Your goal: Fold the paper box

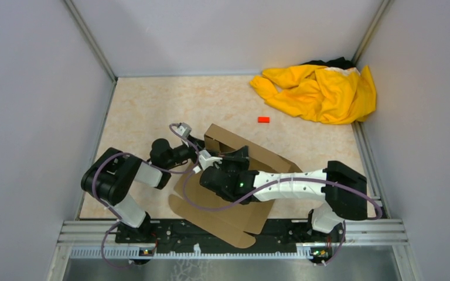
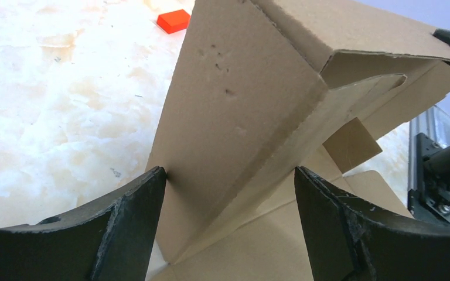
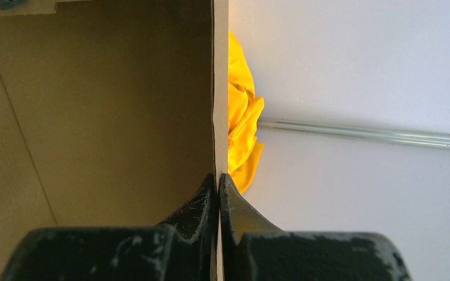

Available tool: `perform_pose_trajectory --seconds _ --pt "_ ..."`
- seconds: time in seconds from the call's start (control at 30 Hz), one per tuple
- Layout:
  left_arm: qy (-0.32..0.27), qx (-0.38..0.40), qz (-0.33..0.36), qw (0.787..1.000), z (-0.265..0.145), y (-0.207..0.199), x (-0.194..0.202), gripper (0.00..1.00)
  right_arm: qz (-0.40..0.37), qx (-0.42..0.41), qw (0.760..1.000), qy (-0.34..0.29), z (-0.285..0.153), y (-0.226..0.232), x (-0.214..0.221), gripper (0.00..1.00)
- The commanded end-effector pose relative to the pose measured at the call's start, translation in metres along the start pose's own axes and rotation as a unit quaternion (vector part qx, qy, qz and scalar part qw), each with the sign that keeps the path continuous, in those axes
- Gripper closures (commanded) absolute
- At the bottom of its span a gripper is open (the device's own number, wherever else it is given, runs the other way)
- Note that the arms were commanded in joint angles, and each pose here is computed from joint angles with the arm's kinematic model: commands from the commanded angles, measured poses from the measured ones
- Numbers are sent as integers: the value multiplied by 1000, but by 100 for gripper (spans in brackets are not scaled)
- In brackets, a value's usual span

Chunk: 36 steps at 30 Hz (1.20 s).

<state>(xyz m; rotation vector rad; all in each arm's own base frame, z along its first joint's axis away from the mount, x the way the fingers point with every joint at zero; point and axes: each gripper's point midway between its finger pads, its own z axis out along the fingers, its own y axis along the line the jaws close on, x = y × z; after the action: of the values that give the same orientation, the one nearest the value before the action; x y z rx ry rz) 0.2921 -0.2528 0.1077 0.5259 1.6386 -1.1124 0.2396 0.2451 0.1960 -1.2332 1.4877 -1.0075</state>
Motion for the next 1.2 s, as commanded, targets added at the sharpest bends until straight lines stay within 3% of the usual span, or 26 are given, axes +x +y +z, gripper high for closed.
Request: perform_pose_trajectory --seconds 0.0,0.3,0.63,1.03,1.17 --pt "-5 -43 41 998 1 14 -1 14 51 -59 996 -43 -7 15 -24 100" --pt "-34 -81 57 995 4 27 -8 16 68 -86 993 -54 -10 17 -30 100" --pt "-51 -103 64 991 4 35 -12 28 71 -99 991 -59 -10 23 -34 100" --pt "-77 -126 57 987 5 46 -13 54 101 -141 983 -61 -3 27 -34 100" --pt "-86 -137 59 985 3 48 -17 57 107 -155 980 -58 1 31 -32 100"
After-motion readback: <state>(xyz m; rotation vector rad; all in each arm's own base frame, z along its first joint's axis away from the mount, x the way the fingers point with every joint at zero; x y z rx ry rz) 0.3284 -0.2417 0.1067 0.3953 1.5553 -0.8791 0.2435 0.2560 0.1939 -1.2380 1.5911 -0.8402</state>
